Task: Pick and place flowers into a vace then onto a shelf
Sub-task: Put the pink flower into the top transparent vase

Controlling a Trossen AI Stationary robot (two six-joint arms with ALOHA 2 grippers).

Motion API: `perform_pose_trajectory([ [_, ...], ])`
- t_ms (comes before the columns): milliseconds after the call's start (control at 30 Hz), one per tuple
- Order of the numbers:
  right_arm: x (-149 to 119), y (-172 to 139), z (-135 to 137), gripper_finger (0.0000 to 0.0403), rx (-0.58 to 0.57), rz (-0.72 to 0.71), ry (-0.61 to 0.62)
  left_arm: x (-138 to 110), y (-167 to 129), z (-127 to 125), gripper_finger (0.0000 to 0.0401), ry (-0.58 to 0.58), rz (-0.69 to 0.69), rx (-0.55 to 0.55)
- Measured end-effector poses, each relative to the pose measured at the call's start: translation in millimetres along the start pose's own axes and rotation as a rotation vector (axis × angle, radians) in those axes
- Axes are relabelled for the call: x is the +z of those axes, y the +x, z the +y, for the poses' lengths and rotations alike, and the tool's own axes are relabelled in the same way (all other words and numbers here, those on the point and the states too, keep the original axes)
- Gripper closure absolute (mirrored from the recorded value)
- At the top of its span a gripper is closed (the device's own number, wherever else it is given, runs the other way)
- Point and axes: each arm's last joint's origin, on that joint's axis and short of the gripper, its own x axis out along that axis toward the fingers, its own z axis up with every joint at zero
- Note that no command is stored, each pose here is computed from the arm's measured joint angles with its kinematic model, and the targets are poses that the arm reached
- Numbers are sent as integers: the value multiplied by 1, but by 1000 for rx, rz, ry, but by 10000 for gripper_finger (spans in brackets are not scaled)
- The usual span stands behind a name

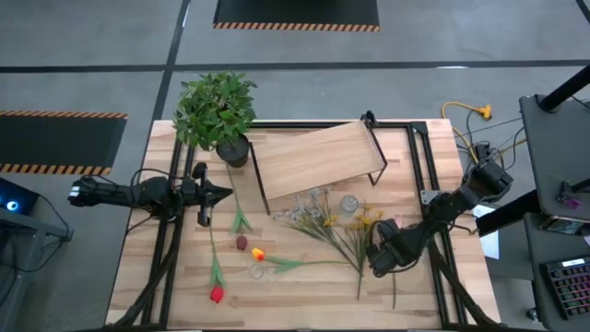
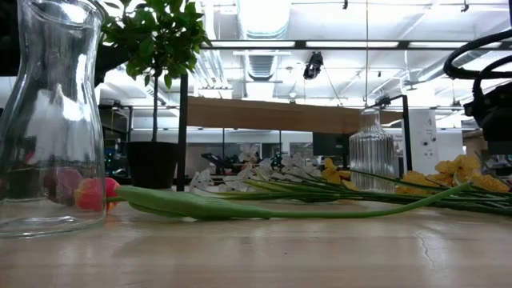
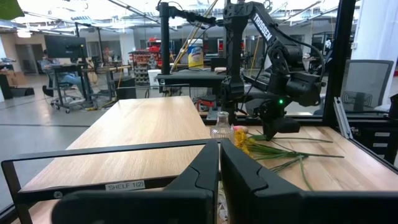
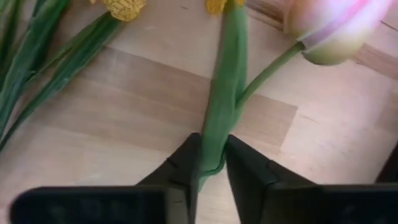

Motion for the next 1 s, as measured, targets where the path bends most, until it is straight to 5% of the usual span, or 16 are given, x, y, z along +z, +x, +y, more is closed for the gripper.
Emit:
perform_pose_trajectory([
  [100, 0, -3, -3, 385, 0, 29, -1, 0, 0, 0, 401, 0, 0, 0],
  [367, 1, -11, -14, 391, -36, 55, -7, 0, 0, 0, 401, 0, 0, 0],
  [633, 2, -38, -16, 392, 120, 20, -38, 0, 0, 0, 401, 0, 0, 0],
  [1000, 17, -100, -17, 392, 509, -470, -257, 0, 0, 0, 401, 0, 0, 0],
])
